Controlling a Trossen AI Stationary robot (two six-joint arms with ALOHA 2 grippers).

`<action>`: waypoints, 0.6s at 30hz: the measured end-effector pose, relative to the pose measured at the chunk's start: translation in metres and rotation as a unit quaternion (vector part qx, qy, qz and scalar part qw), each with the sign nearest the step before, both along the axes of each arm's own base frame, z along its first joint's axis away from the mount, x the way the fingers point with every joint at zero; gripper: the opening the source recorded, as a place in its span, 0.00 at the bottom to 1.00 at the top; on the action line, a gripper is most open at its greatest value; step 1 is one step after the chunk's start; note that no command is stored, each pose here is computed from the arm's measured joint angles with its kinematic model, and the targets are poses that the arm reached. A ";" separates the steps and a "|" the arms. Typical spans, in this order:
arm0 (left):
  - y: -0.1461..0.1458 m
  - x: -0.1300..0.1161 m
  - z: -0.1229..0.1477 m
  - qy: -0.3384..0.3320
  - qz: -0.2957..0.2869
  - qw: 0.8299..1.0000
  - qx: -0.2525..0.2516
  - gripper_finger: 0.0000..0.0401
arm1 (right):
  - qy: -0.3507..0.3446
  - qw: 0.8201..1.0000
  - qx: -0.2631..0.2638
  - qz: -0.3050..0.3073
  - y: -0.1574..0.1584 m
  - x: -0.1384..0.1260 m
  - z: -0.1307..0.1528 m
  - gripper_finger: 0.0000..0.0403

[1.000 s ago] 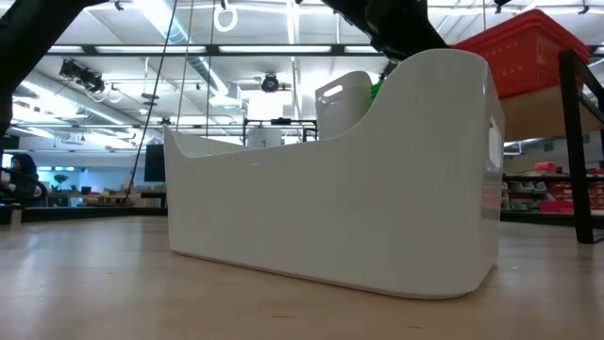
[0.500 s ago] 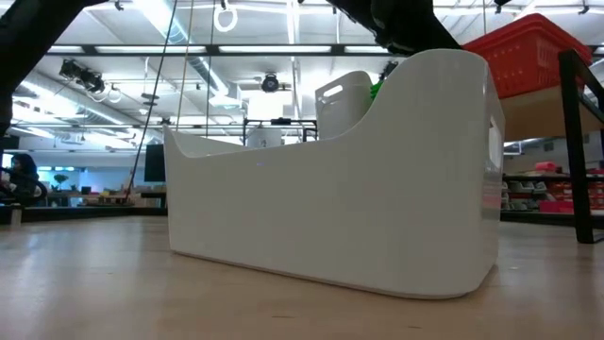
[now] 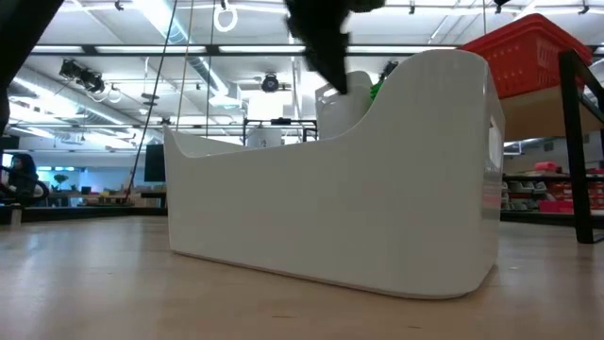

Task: Stack baskets on shelf by color
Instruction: Stack the white bin on top of the white bin on the shelf

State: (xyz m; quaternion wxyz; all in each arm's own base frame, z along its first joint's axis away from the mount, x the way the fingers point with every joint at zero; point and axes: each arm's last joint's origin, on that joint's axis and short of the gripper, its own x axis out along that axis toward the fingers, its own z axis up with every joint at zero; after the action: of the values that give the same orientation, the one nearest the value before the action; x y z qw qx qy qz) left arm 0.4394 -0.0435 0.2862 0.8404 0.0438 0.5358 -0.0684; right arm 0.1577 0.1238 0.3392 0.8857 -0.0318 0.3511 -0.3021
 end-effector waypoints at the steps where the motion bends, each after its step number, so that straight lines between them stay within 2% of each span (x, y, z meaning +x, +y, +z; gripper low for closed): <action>1: -0.006 -0.005 -0.001 0.023 0.006 1.000 -0.003 0.29 | -0.001 1.000 -0.002 0.000 0.000 0.000 0.000 0.30; 5: -0.030 -0.023 -0.005 0.097 0.055 0.994 0.013 0.29 | -0.008 1.000 -0.013 0.002 0.000 0.000 0.001 0.30; 8: -0.045 -0.033 -0.006 0.123 0.113 0.986 0.018 0.29 | -0.014 1.000 -0.018 0.000 -0.001 0.001 0.001 0.30; 11: -0.060 -0.040 -0.006 0.138 0.146 0.979 0.017 0.29 | -0.015 0.999 -0.031 0.000 -0.003 0.002 0.002 0.30; 16: -0.076 -0.045 -0.006 0.121 0.100 0.984 0.084 0.29 | -0.016 0.997 -0.074 0.008 -0.007 0.006 0.003 0.30; 18: -0.081 -0.044 -0.006 0.106 0.081 0.987 0.089 0.29 | -0.014 0.996 -0.083 0.008 -0.009 0.007 0.003 0.30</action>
State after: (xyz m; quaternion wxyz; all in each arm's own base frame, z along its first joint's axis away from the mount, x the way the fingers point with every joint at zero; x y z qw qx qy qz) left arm 0.3955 -0.1243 0.2806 0.7746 0.0676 0.6273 0.0440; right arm 0.1651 0.1150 0.3426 0.8871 -0.1034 0.3125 -0.3234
